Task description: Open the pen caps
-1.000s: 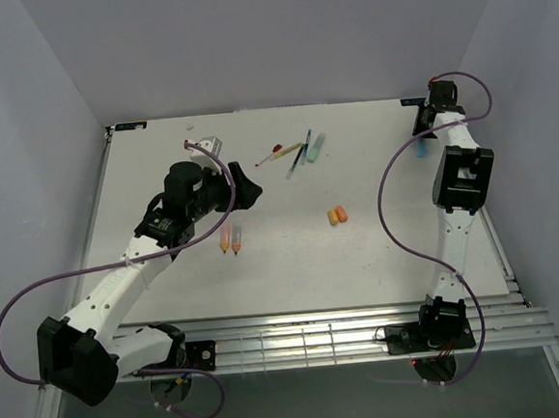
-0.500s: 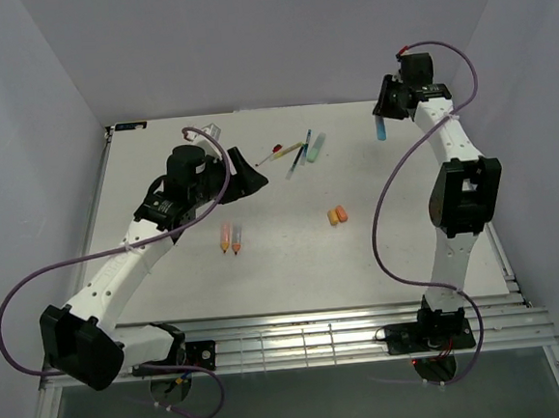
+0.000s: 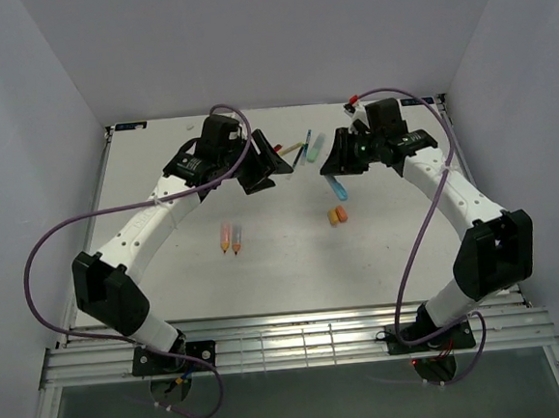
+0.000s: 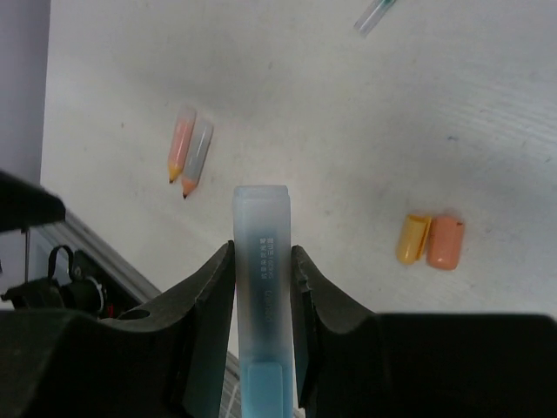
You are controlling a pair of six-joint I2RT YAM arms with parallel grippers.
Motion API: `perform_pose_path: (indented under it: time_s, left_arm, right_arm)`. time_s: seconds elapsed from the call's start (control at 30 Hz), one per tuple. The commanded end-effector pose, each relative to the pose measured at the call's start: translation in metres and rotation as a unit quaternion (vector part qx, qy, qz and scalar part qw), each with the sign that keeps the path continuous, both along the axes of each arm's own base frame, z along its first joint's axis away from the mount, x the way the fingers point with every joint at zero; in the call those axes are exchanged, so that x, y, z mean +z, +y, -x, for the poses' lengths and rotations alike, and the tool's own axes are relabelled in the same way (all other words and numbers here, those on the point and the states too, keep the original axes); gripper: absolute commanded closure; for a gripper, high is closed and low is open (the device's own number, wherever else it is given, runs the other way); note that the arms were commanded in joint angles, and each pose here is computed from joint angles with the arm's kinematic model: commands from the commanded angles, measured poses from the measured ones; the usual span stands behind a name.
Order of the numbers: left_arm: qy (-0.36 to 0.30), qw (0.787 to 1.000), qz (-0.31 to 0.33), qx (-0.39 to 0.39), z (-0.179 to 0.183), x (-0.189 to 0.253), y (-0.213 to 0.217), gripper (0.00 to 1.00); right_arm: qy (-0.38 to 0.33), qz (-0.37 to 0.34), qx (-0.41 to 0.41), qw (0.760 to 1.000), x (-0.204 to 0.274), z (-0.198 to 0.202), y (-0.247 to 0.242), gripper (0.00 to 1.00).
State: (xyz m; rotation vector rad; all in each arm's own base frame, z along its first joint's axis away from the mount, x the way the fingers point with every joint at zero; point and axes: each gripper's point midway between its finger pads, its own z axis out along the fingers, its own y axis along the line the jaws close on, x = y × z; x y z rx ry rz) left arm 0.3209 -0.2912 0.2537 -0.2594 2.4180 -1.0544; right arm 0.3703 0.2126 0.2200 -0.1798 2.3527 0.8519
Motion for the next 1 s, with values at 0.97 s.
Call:
perform_pose_path:
  time_s: [0.97]
  left_arm:
    - [0.148,0.987,0.053,-0.024,0.013,-0.003,-0.030,0.37]
  right_arm:
    - [-0.069,-0.122,0.241,0.960,0.029,0.092,0.076,0.92]
